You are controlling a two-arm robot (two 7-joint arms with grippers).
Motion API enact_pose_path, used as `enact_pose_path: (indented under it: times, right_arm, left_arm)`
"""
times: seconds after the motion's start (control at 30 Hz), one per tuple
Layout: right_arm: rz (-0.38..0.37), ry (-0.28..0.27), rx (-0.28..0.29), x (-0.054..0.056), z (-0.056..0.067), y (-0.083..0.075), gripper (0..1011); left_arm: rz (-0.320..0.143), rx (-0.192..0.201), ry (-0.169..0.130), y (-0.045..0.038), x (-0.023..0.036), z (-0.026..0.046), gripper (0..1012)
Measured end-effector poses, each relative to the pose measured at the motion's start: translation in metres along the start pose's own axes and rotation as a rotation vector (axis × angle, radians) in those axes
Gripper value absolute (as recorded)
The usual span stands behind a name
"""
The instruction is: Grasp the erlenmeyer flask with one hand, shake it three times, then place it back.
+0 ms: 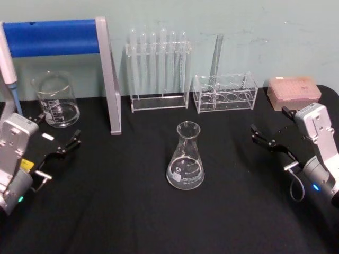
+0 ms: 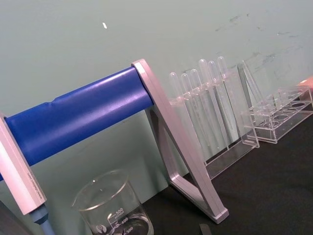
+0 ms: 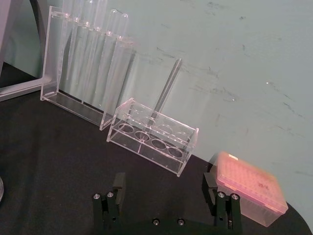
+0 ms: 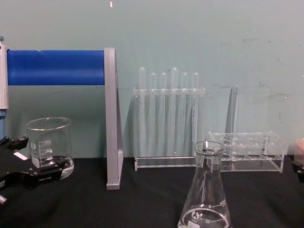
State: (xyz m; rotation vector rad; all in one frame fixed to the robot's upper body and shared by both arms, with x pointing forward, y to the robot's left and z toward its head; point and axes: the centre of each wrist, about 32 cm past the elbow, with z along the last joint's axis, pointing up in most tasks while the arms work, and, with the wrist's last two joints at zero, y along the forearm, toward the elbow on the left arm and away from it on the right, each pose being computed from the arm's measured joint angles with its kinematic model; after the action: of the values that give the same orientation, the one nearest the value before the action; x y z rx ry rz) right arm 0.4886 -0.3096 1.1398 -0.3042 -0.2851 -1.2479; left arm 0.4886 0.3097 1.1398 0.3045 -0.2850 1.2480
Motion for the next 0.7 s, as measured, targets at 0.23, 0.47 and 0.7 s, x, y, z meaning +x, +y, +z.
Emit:
enact_pose_path:
  times: [0.23,0.47,0.7]
  right_arm:
    - [0.000,0.000,0.000,0.0000,0.0000,0.0000,1000]
    - [0.000,0.000,0.000,0.0000,0.0000,0.0000,1000]
    - [0.000,0.000,0.000,0.0000,0.0000,0.0000,1000]
  left_arm:
    - [0.000,0.000,0.000,0.0000,0.0000,0.0000,1001]
    - [0.000,0.000,0.000,0.0000,0.0000,0.0000,1001]
    - [0.000,0.000,0.000,0.0000,0.0000,0.0000,1001]
